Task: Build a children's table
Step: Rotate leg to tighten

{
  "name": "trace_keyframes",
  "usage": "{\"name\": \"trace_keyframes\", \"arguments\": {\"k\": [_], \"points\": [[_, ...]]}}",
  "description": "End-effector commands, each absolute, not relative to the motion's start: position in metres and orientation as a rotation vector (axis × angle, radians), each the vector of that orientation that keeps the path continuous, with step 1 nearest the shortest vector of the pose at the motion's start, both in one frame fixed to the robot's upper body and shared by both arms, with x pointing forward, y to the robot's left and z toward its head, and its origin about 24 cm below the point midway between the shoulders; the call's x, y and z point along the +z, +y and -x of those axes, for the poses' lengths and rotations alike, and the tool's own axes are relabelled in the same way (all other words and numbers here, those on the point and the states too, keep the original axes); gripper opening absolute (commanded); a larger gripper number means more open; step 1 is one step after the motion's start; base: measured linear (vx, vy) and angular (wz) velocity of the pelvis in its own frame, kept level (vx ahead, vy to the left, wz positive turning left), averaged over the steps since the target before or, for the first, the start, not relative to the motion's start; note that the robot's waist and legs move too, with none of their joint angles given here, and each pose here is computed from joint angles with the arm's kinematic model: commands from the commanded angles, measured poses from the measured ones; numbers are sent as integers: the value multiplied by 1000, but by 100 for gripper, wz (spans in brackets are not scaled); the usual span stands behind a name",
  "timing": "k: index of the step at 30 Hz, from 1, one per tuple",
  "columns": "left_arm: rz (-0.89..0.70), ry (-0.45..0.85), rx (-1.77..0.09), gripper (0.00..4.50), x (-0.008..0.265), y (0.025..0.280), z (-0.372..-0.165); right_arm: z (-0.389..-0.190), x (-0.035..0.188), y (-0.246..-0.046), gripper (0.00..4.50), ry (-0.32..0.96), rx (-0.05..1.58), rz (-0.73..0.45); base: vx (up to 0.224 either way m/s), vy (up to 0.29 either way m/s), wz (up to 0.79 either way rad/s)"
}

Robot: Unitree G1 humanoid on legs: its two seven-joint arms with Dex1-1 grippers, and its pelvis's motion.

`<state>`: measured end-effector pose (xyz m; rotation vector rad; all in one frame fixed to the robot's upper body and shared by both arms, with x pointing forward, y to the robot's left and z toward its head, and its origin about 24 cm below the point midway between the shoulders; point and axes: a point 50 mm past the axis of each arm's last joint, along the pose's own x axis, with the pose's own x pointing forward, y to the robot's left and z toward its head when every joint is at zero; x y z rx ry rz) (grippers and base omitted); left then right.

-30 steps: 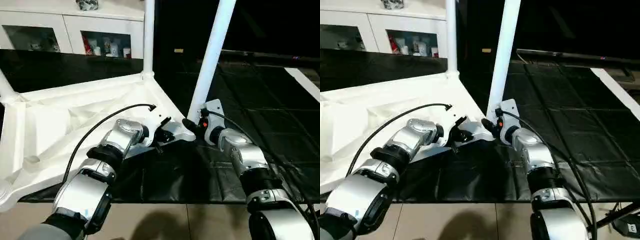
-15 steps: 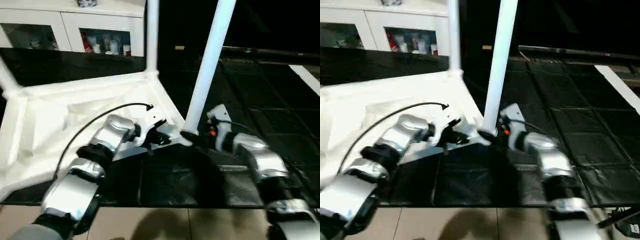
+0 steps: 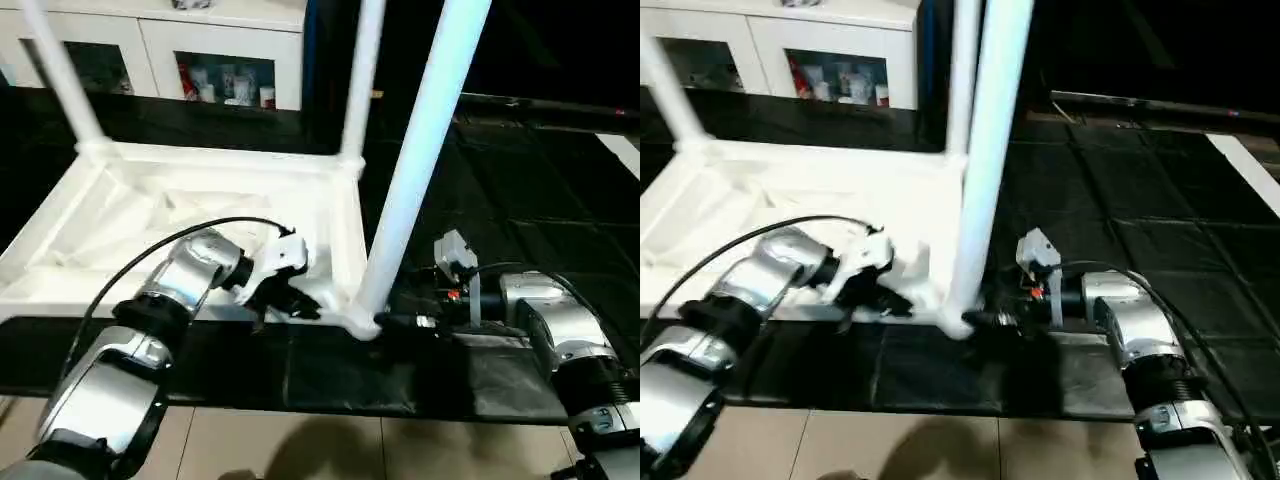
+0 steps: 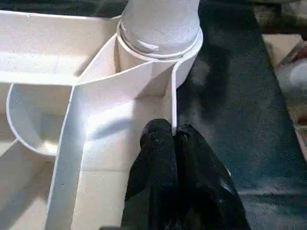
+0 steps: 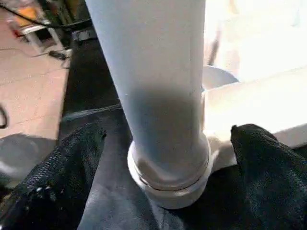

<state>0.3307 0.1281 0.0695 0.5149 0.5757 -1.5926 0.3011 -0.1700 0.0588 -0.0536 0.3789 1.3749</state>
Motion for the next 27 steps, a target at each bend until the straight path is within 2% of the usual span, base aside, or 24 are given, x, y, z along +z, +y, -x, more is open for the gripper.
{"name": "trace_keyframes", "arguments": {"k": [1, 8, 15, 17, 27], "points": [[-557, 599, -1679, 0, 67, 122, -325, -303, 65, -170, 412, 358, 1400, 70, 0, 0, 0], [-585, 581, -1739, 0, 69, 118, -321, -304, 58, -159, 337, 360, 1470, 73, 0, 0, 0], [-591, 575, -1763, 0, 70, 116, -319, -305, 58, -156, 288, 354, 1499, 63, 0, 0, 0], [-594, 577, -1767, 0, 70, 116, -319, -305, 58, -155, 256, 355, 1513, 58, 0, 0, 0], [-595, 580, -1756, 0, 68, 118, -318, -306, 56, -153, 209, 354, 1528, 46, 0, 0, 0]]}}
